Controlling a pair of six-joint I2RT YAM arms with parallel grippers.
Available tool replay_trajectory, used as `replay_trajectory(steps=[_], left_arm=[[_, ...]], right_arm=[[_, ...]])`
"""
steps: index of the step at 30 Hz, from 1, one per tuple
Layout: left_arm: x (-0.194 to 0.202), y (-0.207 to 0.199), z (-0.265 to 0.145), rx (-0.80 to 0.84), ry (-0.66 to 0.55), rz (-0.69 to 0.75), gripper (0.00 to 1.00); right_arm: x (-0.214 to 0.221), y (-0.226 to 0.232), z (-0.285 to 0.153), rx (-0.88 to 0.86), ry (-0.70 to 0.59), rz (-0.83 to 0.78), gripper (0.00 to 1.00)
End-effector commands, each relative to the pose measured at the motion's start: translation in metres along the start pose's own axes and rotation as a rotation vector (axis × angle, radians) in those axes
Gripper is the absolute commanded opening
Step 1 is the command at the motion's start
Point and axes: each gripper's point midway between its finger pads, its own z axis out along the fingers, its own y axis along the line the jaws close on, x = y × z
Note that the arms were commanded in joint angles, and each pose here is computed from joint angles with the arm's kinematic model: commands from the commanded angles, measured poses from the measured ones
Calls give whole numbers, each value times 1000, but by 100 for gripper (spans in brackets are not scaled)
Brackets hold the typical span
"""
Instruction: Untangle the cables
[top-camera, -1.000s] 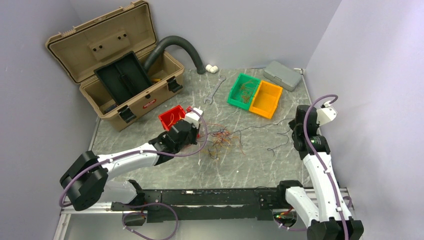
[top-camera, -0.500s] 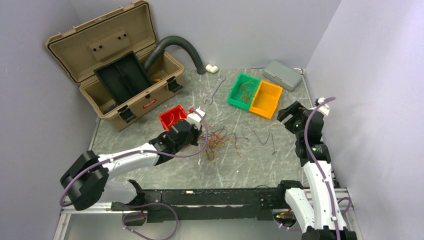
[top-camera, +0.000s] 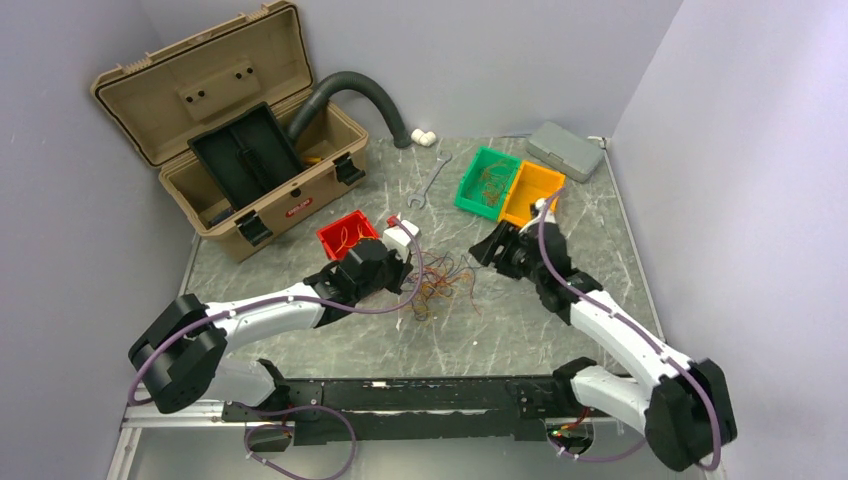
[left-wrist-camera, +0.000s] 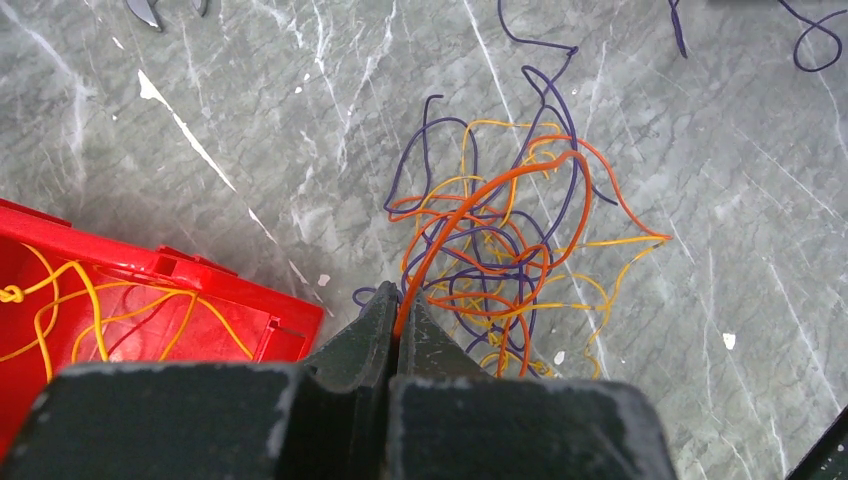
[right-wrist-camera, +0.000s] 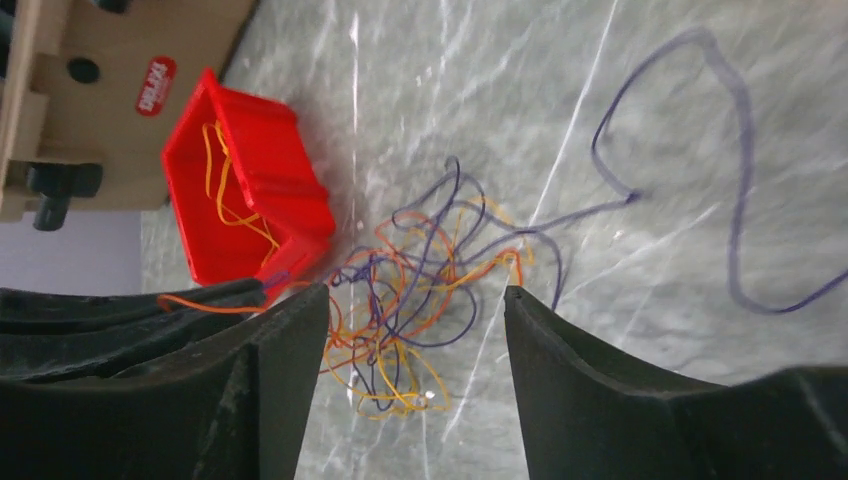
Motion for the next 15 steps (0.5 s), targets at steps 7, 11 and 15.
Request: replay_trajectory(steps=[7,11,15], left_arm=[[-23,-4,-6,18,-81,17,0],[-23,-6,-7,28,-87,18,0],[-24,-5,-7,26,-85,16,0]], right_arm=[[56,40,58,-76,54,267,64],[63,43,69,-96,59,290,55],[67,41,77,-87,70,283,23]])
